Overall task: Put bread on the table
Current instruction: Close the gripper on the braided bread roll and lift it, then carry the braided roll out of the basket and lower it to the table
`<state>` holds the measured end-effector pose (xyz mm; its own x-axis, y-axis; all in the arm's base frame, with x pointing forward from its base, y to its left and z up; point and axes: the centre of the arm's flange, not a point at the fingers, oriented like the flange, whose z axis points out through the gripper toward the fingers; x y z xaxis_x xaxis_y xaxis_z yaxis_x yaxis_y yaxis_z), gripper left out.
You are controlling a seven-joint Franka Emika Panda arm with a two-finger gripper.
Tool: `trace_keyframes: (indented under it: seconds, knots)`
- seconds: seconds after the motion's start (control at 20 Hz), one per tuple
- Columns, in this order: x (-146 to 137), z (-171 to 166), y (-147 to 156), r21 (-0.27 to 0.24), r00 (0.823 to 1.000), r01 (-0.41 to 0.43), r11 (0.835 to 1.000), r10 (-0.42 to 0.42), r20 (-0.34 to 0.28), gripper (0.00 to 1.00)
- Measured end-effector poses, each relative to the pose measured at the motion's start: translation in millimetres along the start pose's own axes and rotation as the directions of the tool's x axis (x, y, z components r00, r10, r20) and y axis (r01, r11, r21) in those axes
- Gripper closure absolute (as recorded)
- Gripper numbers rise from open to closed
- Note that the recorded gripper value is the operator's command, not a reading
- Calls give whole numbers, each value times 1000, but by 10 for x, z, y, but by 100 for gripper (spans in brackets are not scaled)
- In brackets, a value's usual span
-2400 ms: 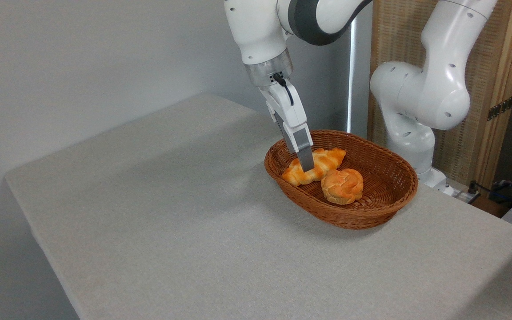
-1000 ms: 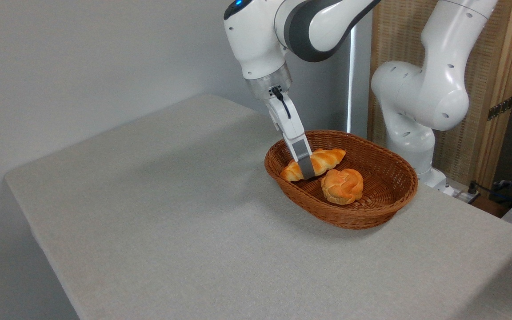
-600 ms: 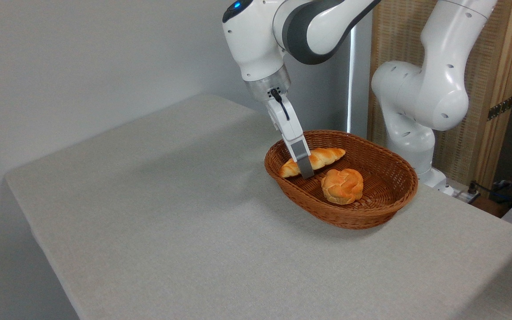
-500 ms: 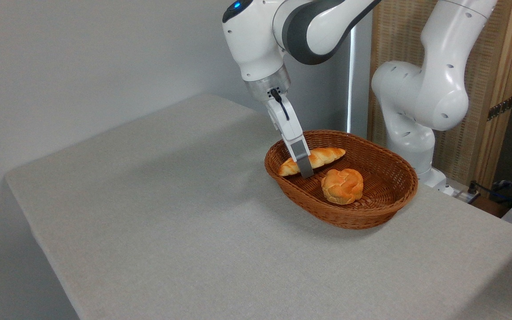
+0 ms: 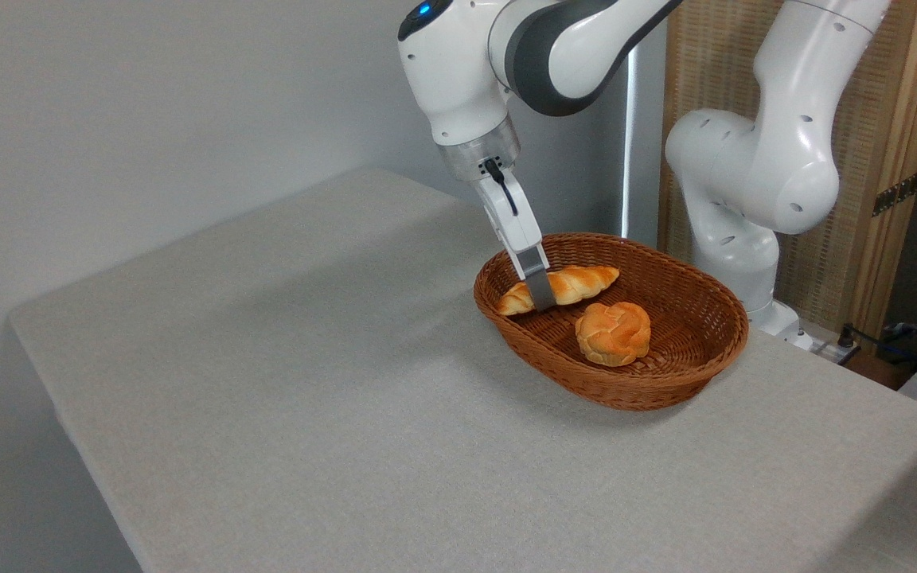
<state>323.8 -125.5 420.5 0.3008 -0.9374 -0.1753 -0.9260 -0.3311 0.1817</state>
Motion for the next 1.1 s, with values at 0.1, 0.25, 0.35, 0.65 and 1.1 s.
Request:
trace_keyframes:
  seconds: [0.1,0.25,0.35,0.65,1.1]
  knots:
    - [0,0,0,0,1000,0,1000,0,0,65]
    - [0,-6,1,1,1000,0,1000,0,0,70]
    - [-5,-18,14,-7,1000,-11,1000,11,9,70]
    - [-82,-302,32,-16,996,-50,999,50,67,70]
    - [-182,-1386,-619,39,990,-7,999,13,-140,69]
